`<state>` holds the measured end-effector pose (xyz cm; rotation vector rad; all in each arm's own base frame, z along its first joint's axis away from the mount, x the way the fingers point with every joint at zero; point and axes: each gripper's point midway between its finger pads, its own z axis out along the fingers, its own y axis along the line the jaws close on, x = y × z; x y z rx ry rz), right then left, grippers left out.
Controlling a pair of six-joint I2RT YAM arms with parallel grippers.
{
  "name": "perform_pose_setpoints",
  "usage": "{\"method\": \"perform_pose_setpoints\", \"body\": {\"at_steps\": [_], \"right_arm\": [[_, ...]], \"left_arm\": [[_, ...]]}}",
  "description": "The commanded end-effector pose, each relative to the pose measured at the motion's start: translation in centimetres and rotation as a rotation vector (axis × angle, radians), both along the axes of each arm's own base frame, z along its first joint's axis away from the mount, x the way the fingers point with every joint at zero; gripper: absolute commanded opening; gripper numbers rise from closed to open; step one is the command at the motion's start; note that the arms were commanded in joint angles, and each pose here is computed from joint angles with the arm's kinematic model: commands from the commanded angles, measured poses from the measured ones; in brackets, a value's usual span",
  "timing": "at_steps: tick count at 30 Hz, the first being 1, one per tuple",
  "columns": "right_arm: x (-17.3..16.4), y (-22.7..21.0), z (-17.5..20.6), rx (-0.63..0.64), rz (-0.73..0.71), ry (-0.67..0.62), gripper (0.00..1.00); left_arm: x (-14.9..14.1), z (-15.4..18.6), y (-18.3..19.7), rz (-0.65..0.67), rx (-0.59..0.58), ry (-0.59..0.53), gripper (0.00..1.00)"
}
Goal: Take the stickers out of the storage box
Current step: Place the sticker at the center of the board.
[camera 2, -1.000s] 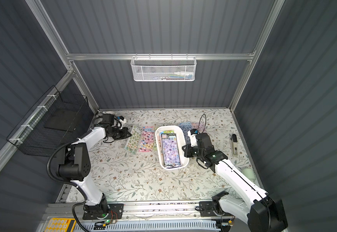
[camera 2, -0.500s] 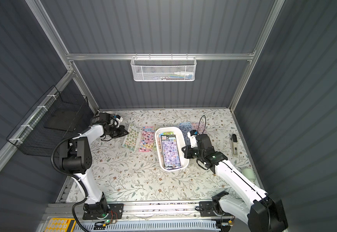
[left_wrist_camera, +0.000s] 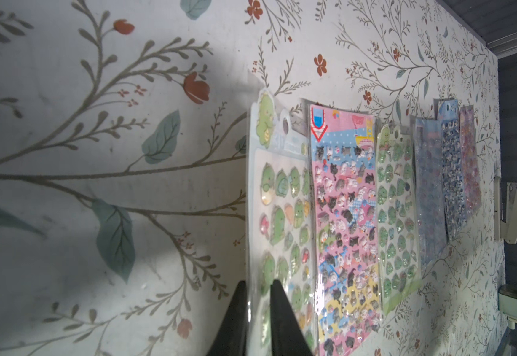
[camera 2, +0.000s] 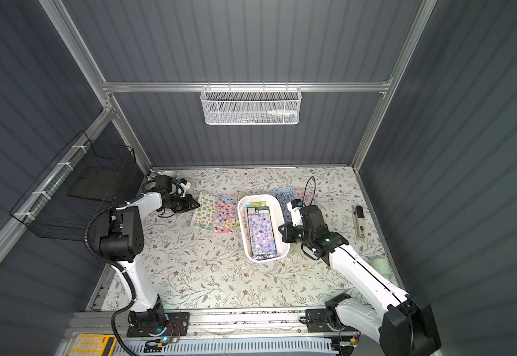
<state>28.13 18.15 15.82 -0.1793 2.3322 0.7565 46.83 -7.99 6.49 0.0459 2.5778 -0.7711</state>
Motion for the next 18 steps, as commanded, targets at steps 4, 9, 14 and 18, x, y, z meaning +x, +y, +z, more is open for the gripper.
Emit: {"method": "perform_pose_setpoints", "body": {"at_steps": [4,9,14,18], "right_arm": [[0.3,0.5,1.1,0.029,0.010,-0.038,0.10],[0.4,0.3,1.3,0.020,0.001,-0.035,0.10],[0.6,0.1,1.0,0.002,-0.012,-0.018,0.10],[0.9,-0.4,0.5,-0.030,-0.046,0.005,0.09]], "left_arm": [[-0.6,0.0,0.8,0.019,0.037,0.010,0.27],[-0.6,1.8,1.9,0.056,0.082,-0.024,0.38],[-0.1,7.2,2.1,0.117,0.039,-0.131,0.44],[-0.4,13.0,1.2,0.163,-0.066,-0.227,0.46]]}}
